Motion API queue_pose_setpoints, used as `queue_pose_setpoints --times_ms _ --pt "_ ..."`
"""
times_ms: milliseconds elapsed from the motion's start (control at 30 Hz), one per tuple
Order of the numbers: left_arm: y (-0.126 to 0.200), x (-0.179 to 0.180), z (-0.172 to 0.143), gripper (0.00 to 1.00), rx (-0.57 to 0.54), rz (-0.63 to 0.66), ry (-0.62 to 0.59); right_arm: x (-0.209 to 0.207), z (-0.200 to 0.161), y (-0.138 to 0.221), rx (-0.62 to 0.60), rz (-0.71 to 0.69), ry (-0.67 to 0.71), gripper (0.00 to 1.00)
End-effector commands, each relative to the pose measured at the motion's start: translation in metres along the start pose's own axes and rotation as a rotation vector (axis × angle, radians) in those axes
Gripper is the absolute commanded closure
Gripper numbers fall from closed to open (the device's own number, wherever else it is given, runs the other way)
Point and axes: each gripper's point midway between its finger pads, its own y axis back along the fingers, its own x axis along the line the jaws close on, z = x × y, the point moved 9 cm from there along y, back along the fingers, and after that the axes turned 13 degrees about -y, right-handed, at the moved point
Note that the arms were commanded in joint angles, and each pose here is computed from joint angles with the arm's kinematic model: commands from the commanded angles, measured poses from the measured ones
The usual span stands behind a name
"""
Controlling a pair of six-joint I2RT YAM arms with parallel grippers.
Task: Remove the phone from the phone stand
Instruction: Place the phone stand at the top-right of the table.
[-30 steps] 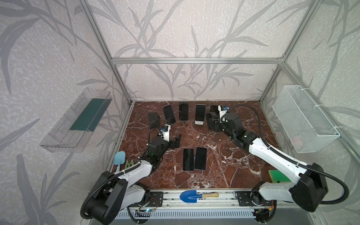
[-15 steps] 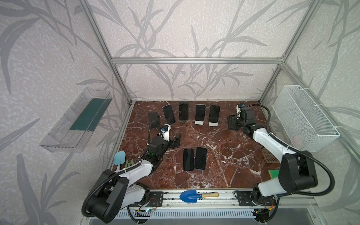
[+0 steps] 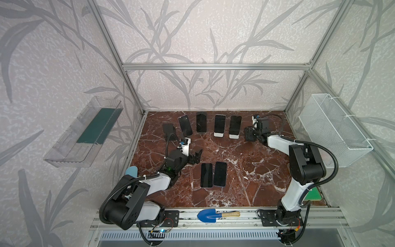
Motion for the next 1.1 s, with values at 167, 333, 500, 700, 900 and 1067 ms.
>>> queue_pose_setpoints --times_ms 167,333,500,700,900,1067 --pt "0.001 -0.014 0.018 0.04 -0.103 -0.055 0.034 0.007 0.029 -0.007 -0.066 -0.011 -0.041 0.44" --pt "0.001 -0.015 0.023 0.04 -0.121 -0.065 0.045 0.003 0.027 -0.007 -0.059 -0.05 -0.031 0.36" --pt "0.003 -0.015 0.021 0.04 -0.118 -0.067 0.063 -0.001 0.027 -0.008 -0.048 -0.095 -0.008 0.33" --pt "0.006 -0.015 0.022 0.04 -0.122 -0.06 0.053 0.001 0.028 -0.013 -0.004 -0.094 0.011 0.33" --pt "0.008 -0.014 0.022 0.04 -0.12 -0.052 0.043 0.0 0.027 -0.015 0.025 -0.112 0.023 0.22" --pt "0.009 -0.014 0.024 0.04 -0.114 -0.049 0.025 -0.001 0.033 0.0 0.017 -0.137 0.011 0.13"
